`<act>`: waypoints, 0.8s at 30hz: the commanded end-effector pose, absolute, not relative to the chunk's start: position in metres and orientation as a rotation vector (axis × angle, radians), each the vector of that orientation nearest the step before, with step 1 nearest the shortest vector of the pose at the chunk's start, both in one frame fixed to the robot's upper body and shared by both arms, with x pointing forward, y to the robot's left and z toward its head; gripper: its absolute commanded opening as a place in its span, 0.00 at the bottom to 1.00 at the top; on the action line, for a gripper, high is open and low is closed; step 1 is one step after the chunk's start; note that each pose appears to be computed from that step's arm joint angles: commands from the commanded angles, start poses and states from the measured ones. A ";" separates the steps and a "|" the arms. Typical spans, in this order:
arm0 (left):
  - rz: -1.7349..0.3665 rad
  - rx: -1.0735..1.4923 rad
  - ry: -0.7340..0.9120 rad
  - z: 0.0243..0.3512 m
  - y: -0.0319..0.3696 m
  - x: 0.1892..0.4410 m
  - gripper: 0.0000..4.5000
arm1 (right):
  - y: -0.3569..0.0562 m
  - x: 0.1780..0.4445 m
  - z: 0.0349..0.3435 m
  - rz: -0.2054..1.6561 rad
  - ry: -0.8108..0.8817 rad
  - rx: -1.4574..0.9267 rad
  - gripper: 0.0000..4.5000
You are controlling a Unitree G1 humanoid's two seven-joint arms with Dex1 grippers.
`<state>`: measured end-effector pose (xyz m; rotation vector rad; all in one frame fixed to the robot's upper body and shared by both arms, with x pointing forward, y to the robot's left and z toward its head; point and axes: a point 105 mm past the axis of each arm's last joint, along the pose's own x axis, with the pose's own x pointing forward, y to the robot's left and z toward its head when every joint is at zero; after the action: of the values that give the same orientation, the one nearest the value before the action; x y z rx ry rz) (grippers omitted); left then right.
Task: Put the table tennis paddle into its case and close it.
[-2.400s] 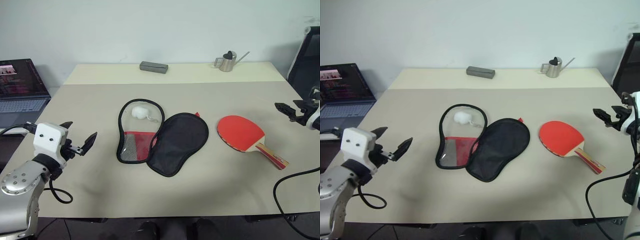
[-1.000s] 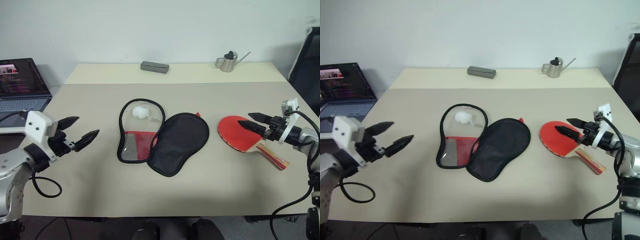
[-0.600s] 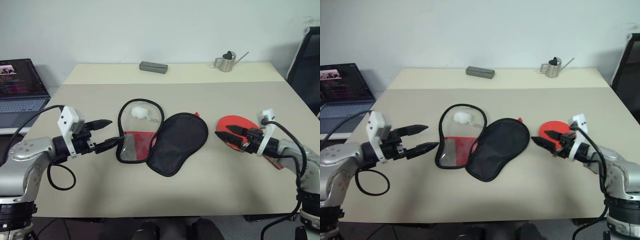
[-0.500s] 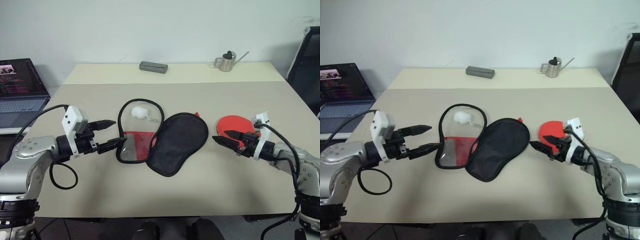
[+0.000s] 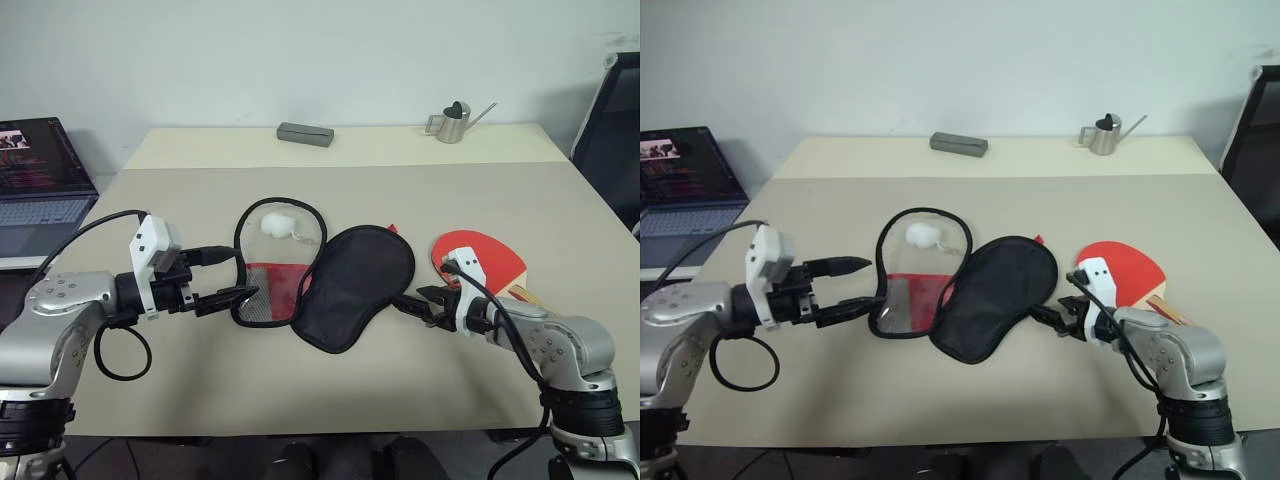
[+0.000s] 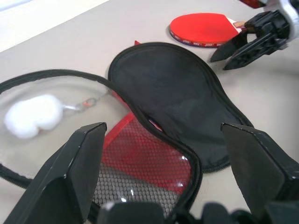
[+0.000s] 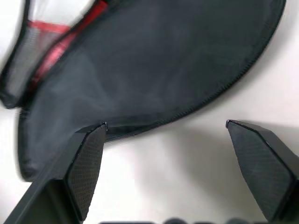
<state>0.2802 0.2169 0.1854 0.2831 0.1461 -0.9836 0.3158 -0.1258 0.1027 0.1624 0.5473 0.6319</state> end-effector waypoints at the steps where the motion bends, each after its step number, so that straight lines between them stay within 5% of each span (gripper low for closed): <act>1: -0.992 0.321 0.102 0.202 0.218 0.271 0.95 | -0.121 0.321 0.105 0.626 0.527 0.142 0.99; 21: -0.981 0.318 0.087 0.204 0.215 0.273 0.95 | -0.093 0.345 0.118 0.662 0.466 0.121 0.99; 24: -0.978 0.319 0.086 0.204 0.216 0.273 0.95 | -0.098 0.348 0.118 0.637 0.457 0.110 0.85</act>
<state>0.2731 0.2173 0.1937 0.2883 0.1275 -0.9761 0.3433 -0.0970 0.1055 0.1247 0.5115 0.6383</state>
